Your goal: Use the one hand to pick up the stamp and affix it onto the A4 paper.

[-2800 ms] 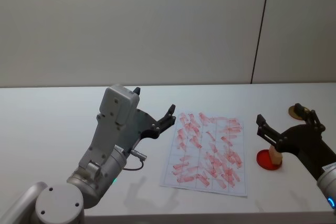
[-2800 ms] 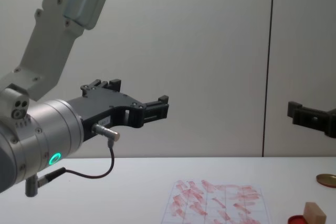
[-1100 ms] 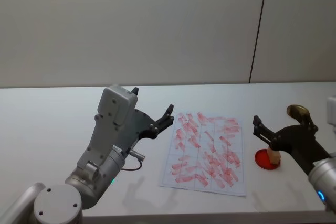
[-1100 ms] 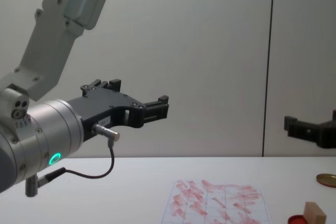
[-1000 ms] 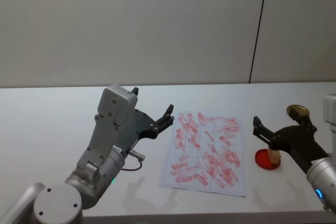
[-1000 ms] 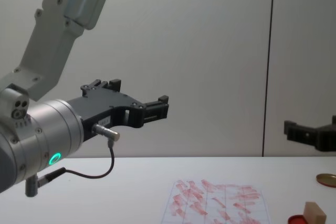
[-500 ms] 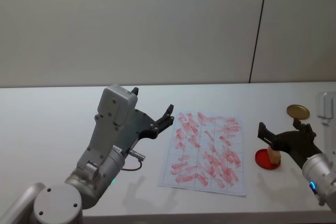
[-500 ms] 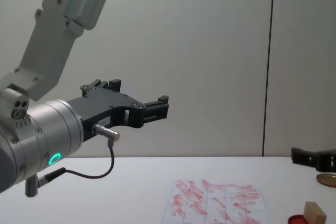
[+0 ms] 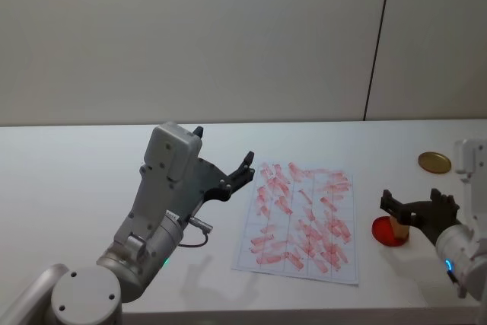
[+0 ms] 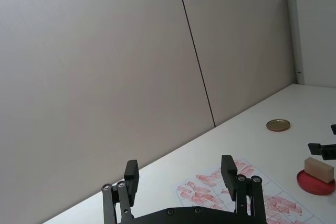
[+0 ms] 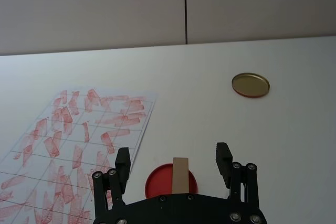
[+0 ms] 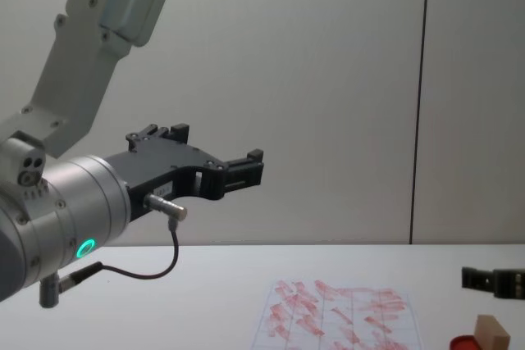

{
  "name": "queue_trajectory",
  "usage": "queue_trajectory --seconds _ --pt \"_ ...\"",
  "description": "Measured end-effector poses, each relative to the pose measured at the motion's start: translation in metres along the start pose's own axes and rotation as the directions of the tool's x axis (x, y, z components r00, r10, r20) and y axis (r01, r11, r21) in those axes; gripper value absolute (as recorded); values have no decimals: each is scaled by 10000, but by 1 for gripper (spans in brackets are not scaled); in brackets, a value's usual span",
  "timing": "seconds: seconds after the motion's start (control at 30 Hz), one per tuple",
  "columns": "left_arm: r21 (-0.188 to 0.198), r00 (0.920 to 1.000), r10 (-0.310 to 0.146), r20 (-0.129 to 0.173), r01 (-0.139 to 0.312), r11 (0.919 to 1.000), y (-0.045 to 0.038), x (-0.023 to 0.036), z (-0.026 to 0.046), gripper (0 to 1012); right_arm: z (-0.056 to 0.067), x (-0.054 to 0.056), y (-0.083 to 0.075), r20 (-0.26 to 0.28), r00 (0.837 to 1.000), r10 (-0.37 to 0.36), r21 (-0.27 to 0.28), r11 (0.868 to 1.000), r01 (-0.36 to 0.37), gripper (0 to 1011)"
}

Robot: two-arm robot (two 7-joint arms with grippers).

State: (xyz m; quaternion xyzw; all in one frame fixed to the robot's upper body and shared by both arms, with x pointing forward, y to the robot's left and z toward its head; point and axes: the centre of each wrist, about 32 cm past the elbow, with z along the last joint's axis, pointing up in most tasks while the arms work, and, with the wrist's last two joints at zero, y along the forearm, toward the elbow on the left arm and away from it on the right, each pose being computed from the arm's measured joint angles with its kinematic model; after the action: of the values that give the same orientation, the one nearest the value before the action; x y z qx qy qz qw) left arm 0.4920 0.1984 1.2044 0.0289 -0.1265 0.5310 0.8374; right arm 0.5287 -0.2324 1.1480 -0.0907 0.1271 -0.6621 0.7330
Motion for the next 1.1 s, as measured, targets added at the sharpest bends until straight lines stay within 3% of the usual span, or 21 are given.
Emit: queue_trajectory --seconds 0.6,0.8,0.97,1.03,1.1 --pt "0 10000 0 -1 0 10000 0 0 0 993 -140 -44 341 -292 9992 -257 -1253 9919 219 1001" --pt "0 10000 0 -1 0 10000 0 0 0 993 -170 -70 420 -255 9993 -284 -1548 9877 241 902" --pt "0 10000 0 0 0 10000 0 0 0 993 -188 -90 468 -214 9993 -320 -1760 9840 278 782" --pt "0 10000 0 -1 0 10000 0 0 0 993 -196 -99 489 -188 9991 -377 -1858 9820 335 682" --pt "0 10000 0 -1 0 10000 0 0 0 993 -197 -102 496 -172 9990 -409 -1896 9812 369 661"
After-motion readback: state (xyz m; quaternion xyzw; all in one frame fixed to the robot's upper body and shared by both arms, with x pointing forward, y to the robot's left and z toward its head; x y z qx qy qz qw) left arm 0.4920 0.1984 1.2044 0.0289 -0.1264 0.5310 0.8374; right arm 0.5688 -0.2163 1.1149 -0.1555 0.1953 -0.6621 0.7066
